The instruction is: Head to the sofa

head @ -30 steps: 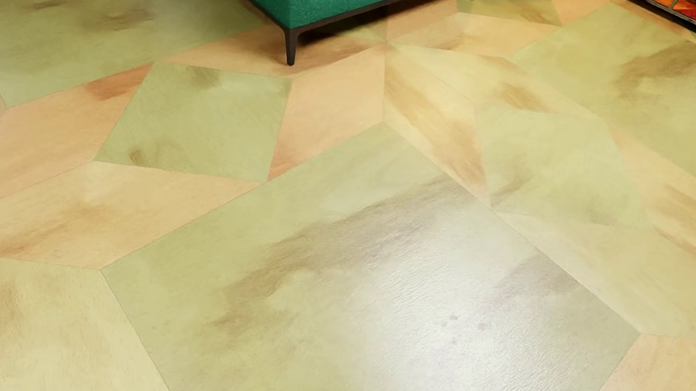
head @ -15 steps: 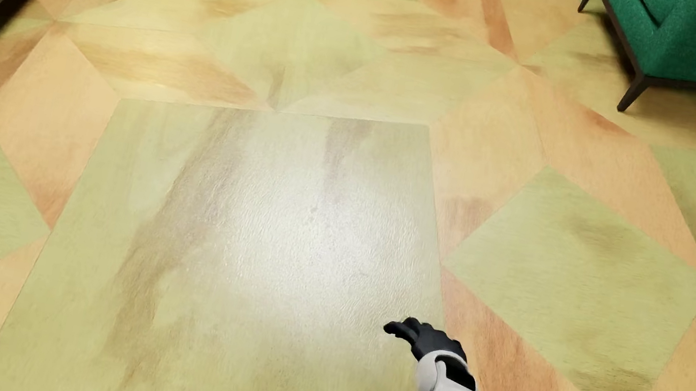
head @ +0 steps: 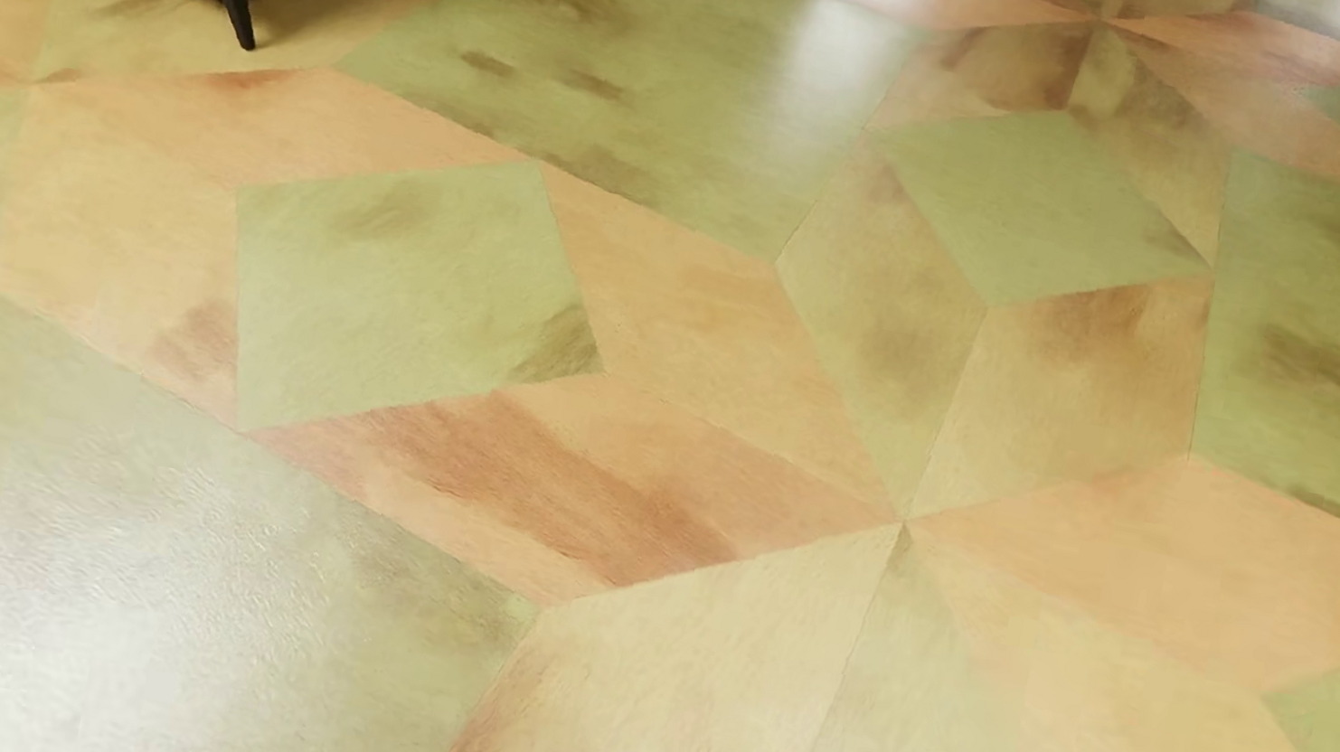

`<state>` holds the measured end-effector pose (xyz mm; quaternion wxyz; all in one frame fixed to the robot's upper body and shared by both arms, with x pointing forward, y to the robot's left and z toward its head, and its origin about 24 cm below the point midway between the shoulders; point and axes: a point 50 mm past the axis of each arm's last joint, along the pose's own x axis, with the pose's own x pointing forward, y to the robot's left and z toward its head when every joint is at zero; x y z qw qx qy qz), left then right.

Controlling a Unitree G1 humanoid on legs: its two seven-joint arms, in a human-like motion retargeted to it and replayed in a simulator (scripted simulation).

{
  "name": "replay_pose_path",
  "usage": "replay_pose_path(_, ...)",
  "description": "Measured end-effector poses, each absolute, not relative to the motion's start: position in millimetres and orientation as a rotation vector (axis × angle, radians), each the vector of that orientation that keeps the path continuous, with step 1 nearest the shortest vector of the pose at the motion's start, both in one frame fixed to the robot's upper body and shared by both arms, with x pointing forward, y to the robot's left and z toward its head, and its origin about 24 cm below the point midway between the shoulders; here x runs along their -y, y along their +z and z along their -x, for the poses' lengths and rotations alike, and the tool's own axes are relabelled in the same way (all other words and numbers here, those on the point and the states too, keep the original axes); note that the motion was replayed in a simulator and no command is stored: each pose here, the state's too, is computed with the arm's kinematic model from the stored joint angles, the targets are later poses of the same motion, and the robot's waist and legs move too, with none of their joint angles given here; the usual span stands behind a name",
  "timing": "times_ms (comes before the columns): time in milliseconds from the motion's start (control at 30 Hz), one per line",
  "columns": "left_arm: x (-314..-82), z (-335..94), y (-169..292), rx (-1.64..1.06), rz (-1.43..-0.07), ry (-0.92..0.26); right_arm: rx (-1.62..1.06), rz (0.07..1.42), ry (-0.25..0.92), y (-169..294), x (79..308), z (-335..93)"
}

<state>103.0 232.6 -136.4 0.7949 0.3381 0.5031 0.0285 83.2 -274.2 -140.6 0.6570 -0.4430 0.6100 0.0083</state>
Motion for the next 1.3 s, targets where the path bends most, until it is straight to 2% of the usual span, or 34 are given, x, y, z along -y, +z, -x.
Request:
replay_pose_path(67,-245.5,-103.9,-128.4,-1.040,-0.657,0.203,-1.364,1.070,0.158,-142.0,268.2,-90.3)
replay_pose_path(133,-260.4,-85.8,-123.4,-1.058,-0.567,0.374,-1.294,1.120,0.345,-144.6,239.8,-118.4)
replay_pose_path(167,-261.8,-75.4,-125.1,-1.090,-0.528,0.417,-1.232,1.110,0.440,-143.5,222.7,-133.0)
replay_pose_path(200,-260.8,-64.4,-129.1,-1.141,-0.513,0.407,-1.161,1.082,0.509,-139.9,207.9,-146.2)
replay_pose_path(233,-258.7,-54.6,-133.8,-1.197,-0.516,0.358,-1.082,1.032,0.517,-134.2,196.7,-158.5)
replay_pose_path(300,-246.7,-40.5,-145.7,-1.321,-0.541,0.190,-0.920,0.955,0.428,-119.0,184.3,-179.4)
replay_pose_path(333,-239.9,-35.0,-150.1,-1.372,-0.528,0.125,-0.840,0.984,0.421,-109.8,179.9,-191.6)
replay_pose_path(433,-225.5,-33.1,-151.1,-1.350,-0.540,0.075,-0.651,1.151,0.448,-79.1,167.7,-236.3)
replay_pose_path(500,-220.4,-37.9,-148.0,-1.274,-0.620,0.054,-0.579,1.175,0.361,-62.9,166.3,-258.6)
replay_pose_path(567,-218.4,-43.4,-147.4,-1.248,-0.640,-0.007,-0.560,1.144,0.244,-58.8,173.0,-265.0)
replay_pose_path(633,-226.0,-50.3,-145.4,-1.247,-0.668,-0.044,-0.622,1.112,0.153,-68.9,187.7,-253.3)
replay_pose_path(700,-234.9,-56.6,-142.3,-1.245,-0.690,-0.003,-0.773,1.080,0.110,-90.9,208.4,-223.1)
replay_pose_path(800,-243.8,-64.9,-138.3,-1.221,-0.624,0.235,-1.188,1.024,0.049,-133.7,243.4,-139.2)
replay_pose_path(833,-240.9,-69.0,-138.9,-1.213,-0.578,0.287,-1.332,1.037,0.077,-143.6,250.9,-110.2)
replay_pose_path(867,-236.9,-73.4,-140.2,-1.197,-0.570,0.261,-1.452,1.096,0.210,-150.2,257.1,-85.0)
replay_pose_path(900,-232.0,-83.8,-140.4,-1.161,-0.595,0.194,-1.533,1.160,0.394,-155.2,256.6,-63.9)
replay_pose_path(933,-230.8,-97.4,-138.9,-1.122,-0.650,0.121,-1.567,1.171,0.543,-158.3,253.9,-48.5)
replay_pose_path(967,-230.0,-111.3,-137.1,-1.094,-0.715,0.048,-1.578,1.124,0.580,-159.3,253.0,-33.6)
replay_pose_path(1000,-227.4,-126.4,-135.3,-1.076,-0.773,-0.021,-1.581,1.030,0.519,-160.4,247.3,-21.3)
replay_pose_path(1100,-213.9,-177.0,-121.5,-0.967,-0.906,-0.141,-1.541,0.736,0.225,-161.1,220.4,12.9)
replay_pose_path(1167,-195.4,-211.0,-106.1,-0.840,-0.929,-0.168,-1.547,0.648,0.173,-160.5,198.2,29.2)
replay_pose_path(1233,-174.2,-234.0,-91.0,-0.707,-0.903,-0.179,-1.580,0.566,0.208,-161.9,173.7,39.1)
replay_pose_path(1300,-158.7,-243.3,-80.3,-0.599,-0.880,-0.201,-1.614,0.510,0.366,-166.0,148.1,39.6)
